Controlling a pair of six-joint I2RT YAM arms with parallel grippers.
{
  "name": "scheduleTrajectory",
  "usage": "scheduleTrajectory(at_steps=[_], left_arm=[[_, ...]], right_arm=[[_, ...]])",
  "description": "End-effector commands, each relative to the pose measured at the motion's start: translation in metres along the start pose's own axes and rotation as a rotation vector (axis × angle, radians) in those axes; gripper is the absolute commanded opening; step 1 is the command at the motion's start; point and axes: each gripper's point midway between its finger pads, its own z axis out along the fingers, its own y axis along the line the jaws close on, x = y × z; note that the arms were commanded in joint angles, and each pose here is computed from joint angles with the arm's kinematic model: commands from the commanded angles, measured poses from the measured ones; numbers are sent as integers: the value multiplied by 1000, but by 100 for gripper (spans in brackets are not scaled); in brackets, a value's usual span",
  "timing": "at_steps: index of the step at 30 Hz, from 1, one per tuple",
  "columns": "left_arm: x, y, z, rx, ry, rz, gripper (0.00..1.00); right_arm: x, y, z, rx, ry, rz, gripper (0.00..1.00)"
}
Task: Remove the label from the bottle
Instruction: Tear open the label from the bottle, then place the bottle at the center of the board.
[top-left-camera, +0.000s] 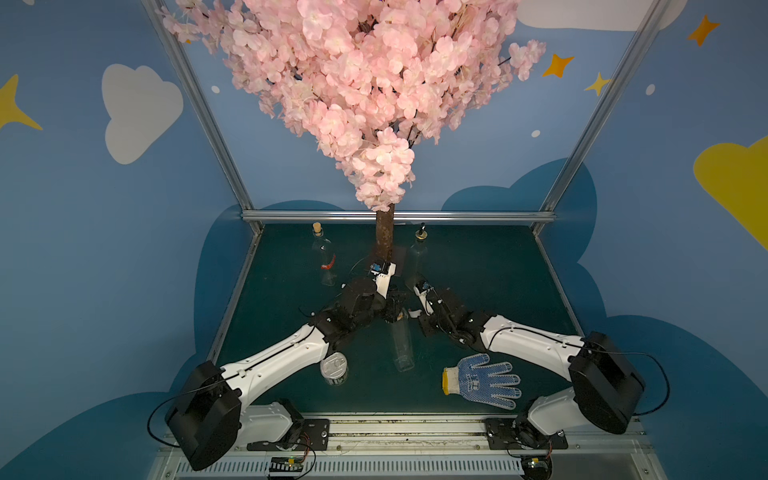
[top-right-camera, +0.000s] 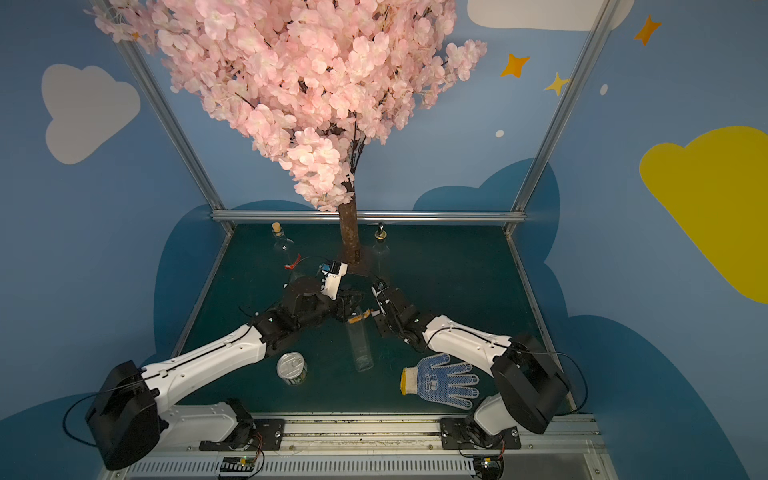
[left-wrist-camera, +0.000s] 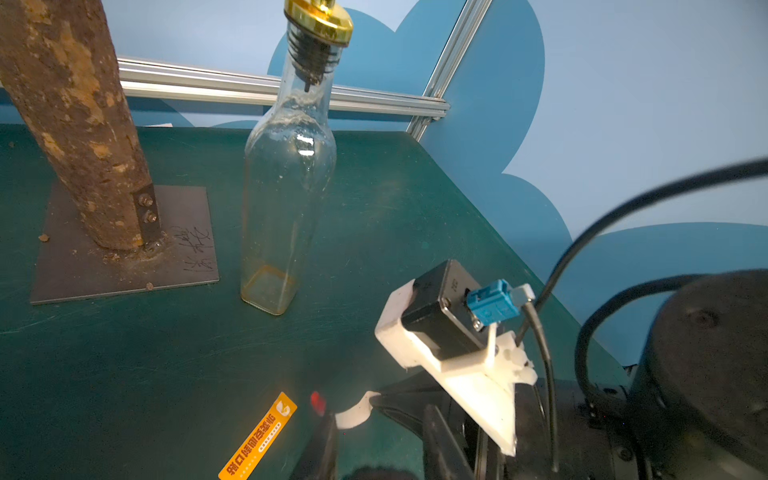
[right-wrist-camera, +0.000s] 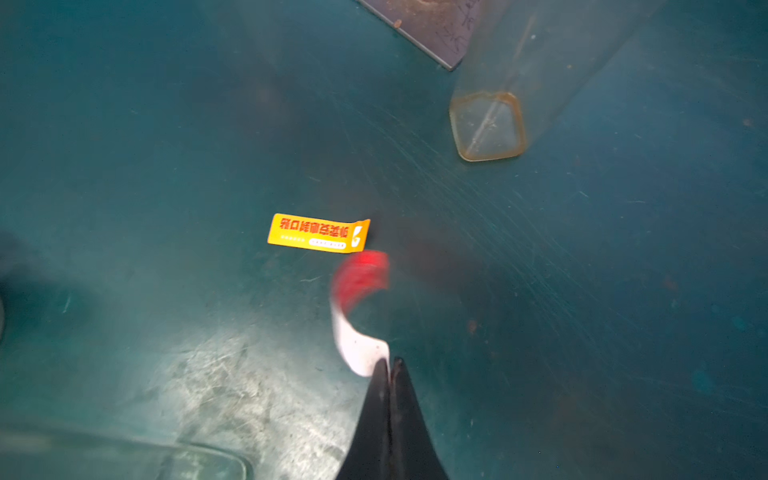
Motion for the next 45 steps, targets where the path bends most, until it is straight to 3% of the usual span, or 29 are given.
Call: scheduleTrajectory(at_steps=[1,15,22,32,41,45], left_arm=[[-18,-15,-2,49,-40,17,2],[-27,-18,-6,43,-58,31,2],[-42,-19,-17,24,-96,54,2],[-58,-22,-28,10,-135,78,2],[-79,-12,-34,-94,-177,151,2],[-98,-7,-38,-157,-239,220,2]], right_arm=[[6,-5,4,21,12,16,0],[7,-3,1,-2,25,20,0],[10,-1,-3,-23,34,19,30],[16,-2,-9,-25,50,21,46],[25,-12,-17,9,59,30,84],[24,-14,-20,16,52,29,90]])
